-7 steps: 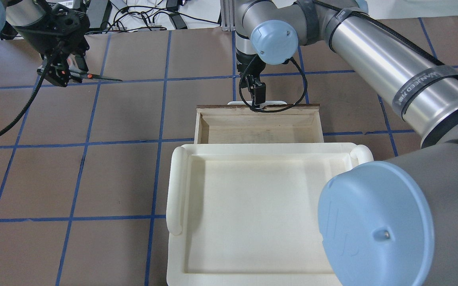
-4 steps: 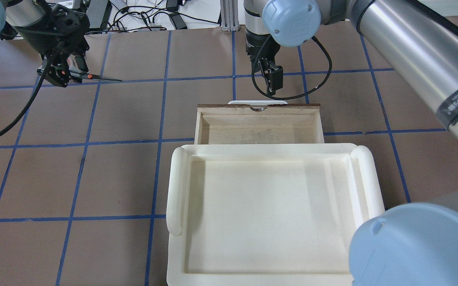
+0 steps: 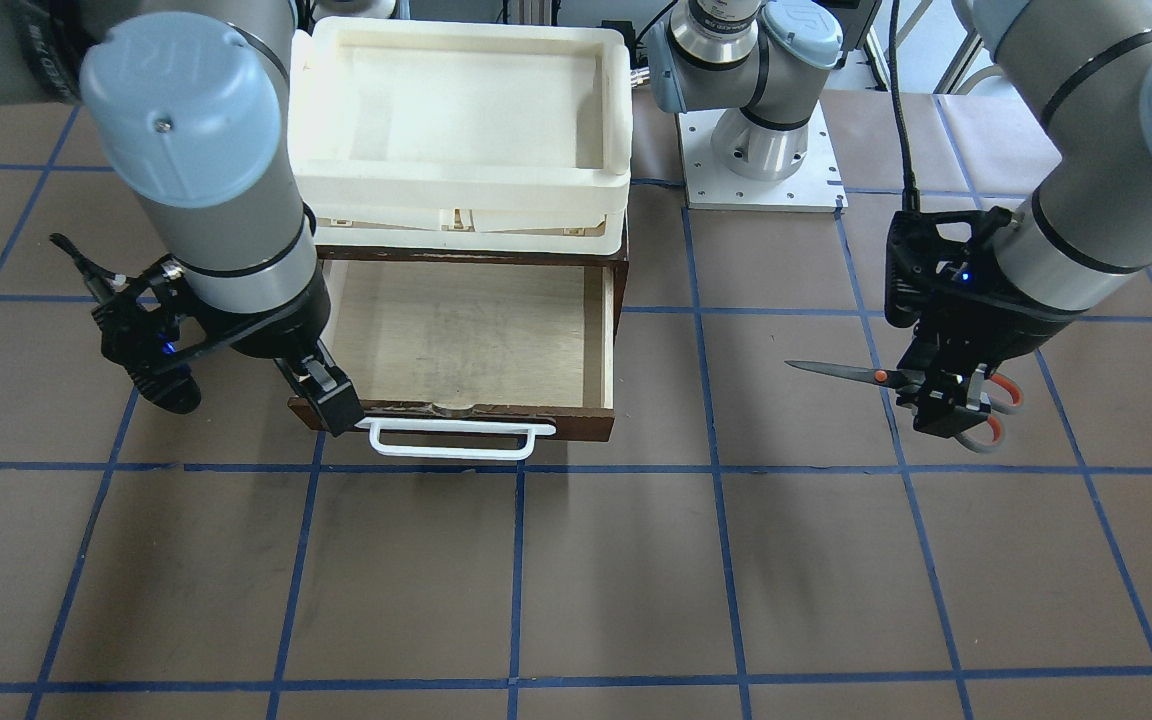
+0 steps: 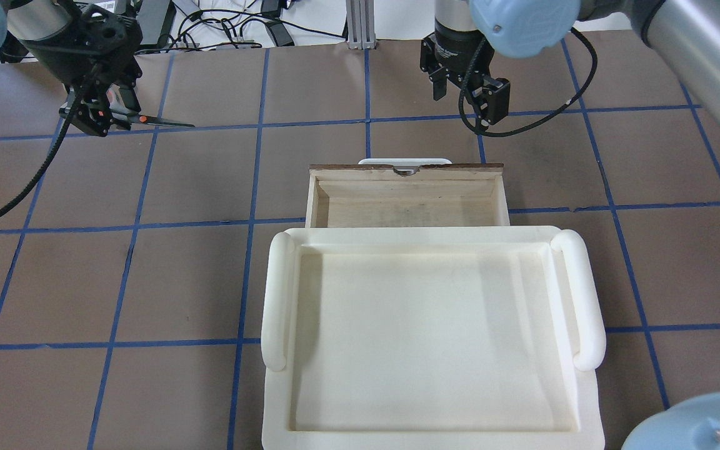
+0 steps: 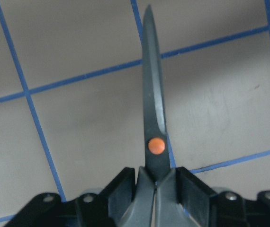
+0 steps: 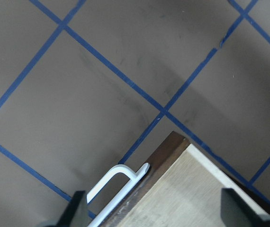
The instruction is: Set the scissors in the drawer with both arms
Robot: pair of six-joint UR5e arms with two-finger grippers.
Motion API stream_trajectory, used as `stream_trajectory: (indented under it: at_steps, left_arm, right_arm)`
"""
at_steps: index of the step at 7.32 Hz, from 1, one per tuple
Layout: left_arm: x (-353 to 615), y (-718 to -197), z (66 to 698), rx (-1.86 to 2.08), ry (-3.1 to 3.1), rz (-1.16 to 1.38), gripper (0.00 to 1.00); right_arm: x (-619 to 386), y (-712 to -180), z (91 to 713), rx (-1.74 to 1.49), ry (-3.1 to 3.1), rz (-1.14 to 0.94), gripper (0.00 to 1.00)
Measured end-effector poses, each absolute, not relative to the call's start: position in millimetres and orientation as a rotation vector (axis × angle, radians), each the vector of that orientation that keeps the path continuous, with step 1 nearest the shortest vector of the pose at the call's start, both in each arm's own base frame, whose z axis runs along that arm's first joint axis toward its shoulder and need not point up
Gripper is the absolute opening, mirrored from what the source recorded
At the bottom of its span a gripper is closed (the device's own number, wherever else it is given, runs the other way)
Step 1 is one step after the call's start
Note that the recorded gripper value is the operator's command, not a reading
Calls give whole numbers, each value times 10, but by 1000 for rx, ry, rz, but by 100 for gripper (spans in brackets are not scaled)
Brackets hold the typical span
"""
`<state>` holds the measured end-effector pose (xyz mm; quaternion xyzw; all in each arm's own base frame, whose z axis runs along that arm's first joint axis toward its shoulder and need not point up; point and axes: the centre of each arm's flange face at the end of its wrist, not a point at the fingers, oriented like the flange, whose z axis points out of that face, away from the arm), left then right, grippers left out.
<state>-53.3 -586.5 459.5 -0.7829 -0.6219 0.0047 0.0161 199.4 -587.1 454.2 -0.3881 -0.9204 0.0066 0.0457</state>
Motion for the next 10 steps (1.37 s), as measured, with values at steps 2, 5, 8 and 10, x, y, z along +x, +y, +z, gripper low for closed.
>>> stream_trajectory:
  at_steps: [2, 5, 8, 10]
  left_arm:
    - [-1304, -5557, 4778, -2367, -2002, -11, 1]
    - [-2485, -5108, 4675, -2322, -2000, -69, 2]
    - [-3071, -4895, 4365, -2274, -2048, -69, 2]
    - [-3242, -4934, 4221, -2234, -2089, -36, 2]
  right_arm:
    - [1749, -5749, 4850, -822, -2954, 63, 100]
    - [1695, -5627, 5043, -386, -3067, 84, 100]
    - [1732, -5537, 5116, -14, -3170, 81, 100]
    - [1645, -5500, 5146, 77, -3179, 66, 100]
